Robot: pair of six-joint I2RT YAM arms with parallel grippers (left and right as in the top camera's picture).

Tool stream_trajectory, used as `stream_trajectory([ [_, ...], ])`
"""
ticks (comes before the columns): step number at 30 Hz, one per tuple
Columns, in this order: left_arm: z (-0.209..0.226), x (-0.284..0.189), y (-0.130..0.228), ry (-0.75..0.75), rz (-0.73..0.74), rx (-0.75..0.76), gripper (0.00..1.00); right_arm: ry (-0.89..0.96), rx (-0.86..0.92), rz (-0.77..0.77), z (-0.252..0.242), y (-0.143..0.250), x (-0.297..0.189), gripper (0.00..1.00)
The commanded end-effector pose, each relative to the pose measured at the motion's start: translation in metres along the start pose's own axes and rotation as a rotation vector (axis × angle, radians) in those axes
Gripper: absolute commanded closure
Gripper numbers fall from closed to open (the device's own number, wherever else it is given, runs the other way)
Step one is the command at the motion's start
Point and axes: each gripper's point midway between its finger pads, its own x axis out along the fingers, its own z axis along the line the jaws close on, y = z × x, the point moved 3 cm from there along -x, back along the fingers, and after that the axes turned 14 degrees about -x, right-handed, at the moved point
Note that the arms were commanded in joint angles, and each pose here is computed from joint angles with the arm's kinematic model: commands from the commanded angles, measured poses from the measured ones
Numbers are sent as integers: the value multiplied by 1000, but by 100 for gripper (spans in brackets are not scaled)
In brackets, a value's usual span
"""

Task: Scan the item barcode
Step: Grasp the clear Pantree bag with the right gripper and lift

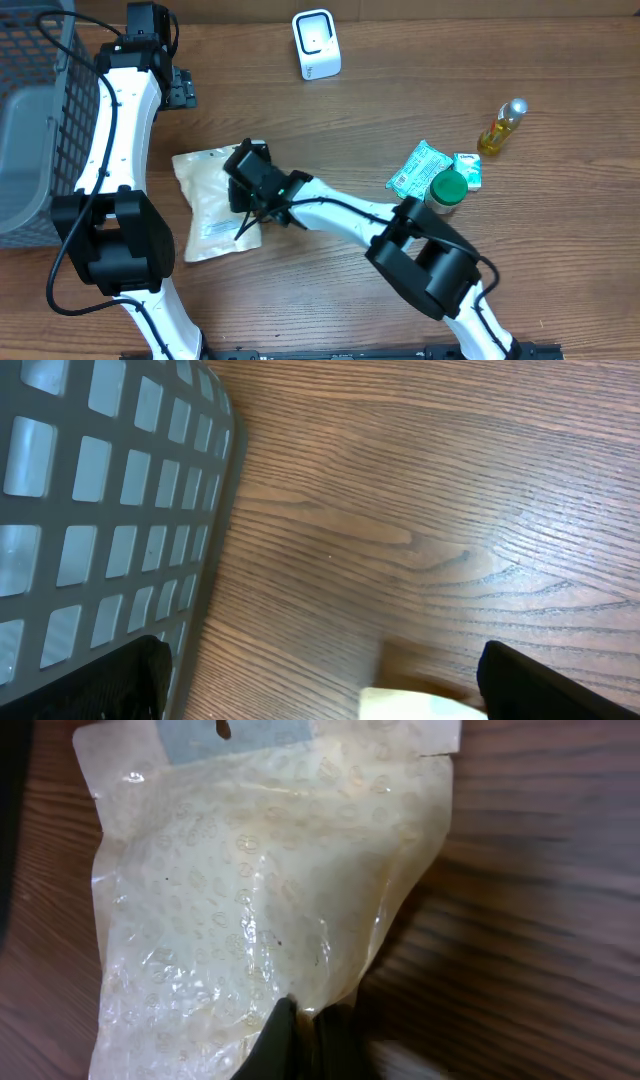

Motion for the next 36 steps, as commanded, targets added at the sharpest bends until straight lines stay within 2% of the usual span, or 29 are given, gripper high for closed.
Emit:
stream_trajectory([
  [1,-1,-5,-3,-3,-19,-10,0,14,-118,-89,-6,-38,-49,96],
  [6,-1,-5,-3,-3,-19,-10,1,145,-131,-60,-35,-40,-76,96],
  [13,-1,-5,-3,-3,-19,-10,0,188,-304,5,-45,-32,-81,96],
  [19,-1,-5,-4,-2,-19,-10,0,422,-394,2,-77,-36,-91,96],
  [23,-1,-5,-4,-2,-19,-10,0,446,-458,46,-82,-31,-93,96],
  [29,-1,-5,-3,-3,-19,-10,0,653,-502,40,-107,-38,-108,96],
  [33,-1,-5,-3,-3,-19,-10,1,673,-526,79,-111,-32,-111,96],
  [36,-1,-5,-3,-3,-19,-10,0,668,-528,111,-114,-27,-111,83],
])
